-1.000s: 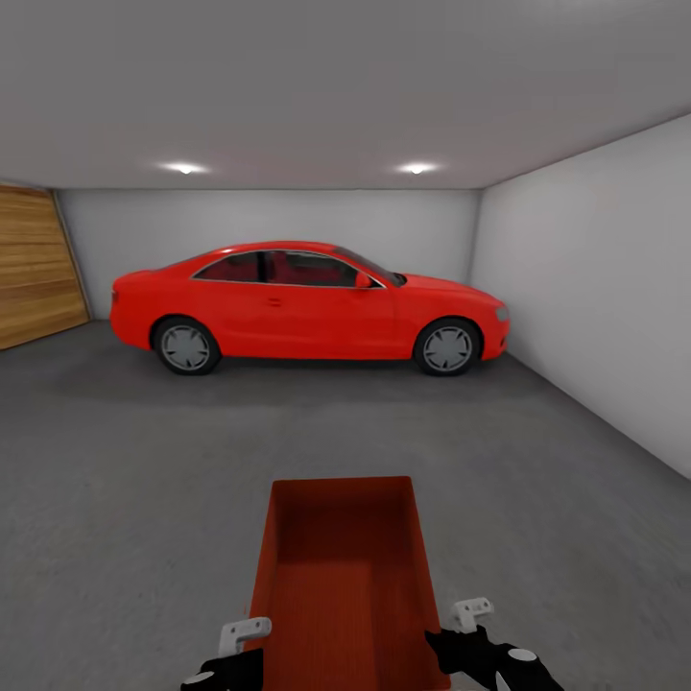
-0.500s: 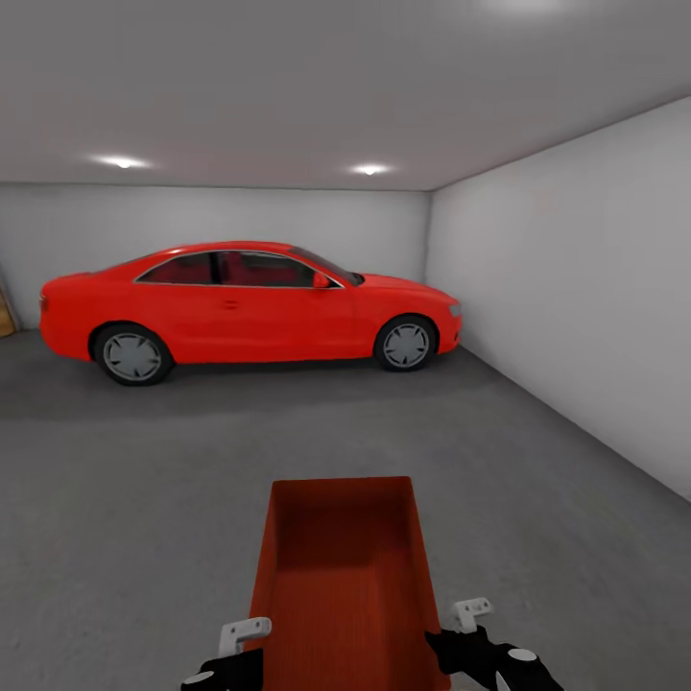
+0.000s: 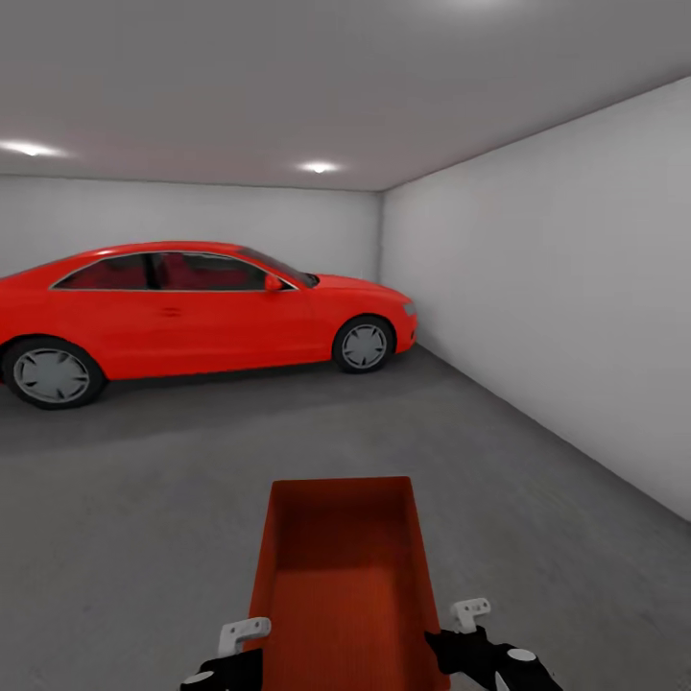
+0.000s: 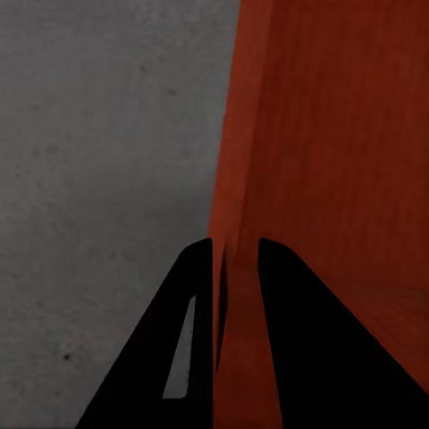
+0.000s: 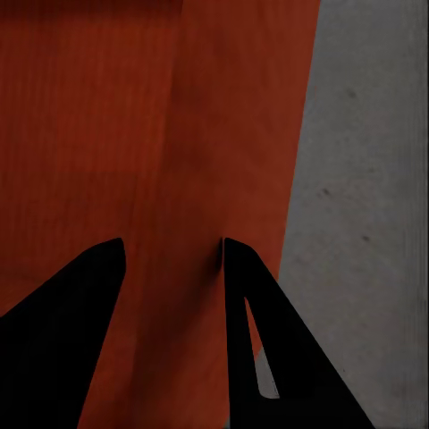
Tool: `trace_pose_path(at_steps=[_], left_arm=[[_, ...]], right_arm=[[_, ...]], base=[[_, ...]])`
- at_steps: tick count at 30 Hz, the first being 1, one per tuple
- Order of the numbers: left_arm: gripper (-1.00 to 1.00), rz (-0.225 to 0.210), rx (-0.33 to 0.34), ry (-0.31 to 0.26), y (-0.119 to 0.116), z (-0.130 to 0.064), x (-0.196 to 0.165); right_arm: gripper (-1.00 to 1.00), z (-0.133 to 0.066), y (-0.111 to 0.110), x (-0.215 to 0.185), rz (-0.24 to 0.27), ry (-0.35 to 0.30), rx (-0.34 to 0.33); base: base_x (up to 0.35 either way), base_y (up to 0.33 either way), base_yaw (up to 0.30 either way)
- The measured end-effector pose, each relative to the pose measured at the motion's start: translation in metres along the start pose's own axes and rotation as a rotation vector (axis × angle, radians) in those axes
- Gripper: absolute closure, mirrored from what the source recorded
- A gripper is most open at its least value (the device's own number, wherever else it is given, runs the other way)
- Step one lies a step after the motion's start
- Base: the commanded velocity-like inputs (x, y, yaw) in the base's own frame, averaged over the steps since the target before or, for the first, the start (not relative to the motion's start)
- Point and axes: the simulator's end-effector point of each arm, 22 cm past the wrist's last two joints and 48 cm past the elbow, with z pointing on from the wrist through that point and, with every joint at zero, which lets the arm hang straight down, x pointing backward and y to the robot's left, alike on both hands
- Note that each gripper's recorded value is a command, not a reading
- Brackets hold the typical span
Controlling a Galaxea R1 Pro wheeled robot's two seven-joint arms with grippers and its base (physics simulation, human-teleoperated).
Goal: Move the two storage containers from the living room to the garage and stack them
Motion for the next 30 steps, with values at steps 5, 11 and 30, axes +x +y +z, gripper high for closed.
trace_pose_path(at_steps=[5,11,30], left_arm=[[1.00,0.000,0.001,0.000,0.0005,0.0001,-0.0001],[1.00,0.000,0.000,0.000,-0.0001,0.0000,0.0000],[1.00,0.000,0.001,0.000,0.0006,0.0001,-0.0001]], right_arm=[[1.00,0.0002,0.0005,0.0000,0.000,0.000,0.000],[1.00,-0.0001,-0.0001,0.0000,0.000,0.000,0.000],[1.00,0.0002,0.0005,0.0000,0.000,0.000,0.000]], base=[[0.329,0.000,-0.296],[0.329,0.000,-0.296],[0.329,0.000,-0.296]])
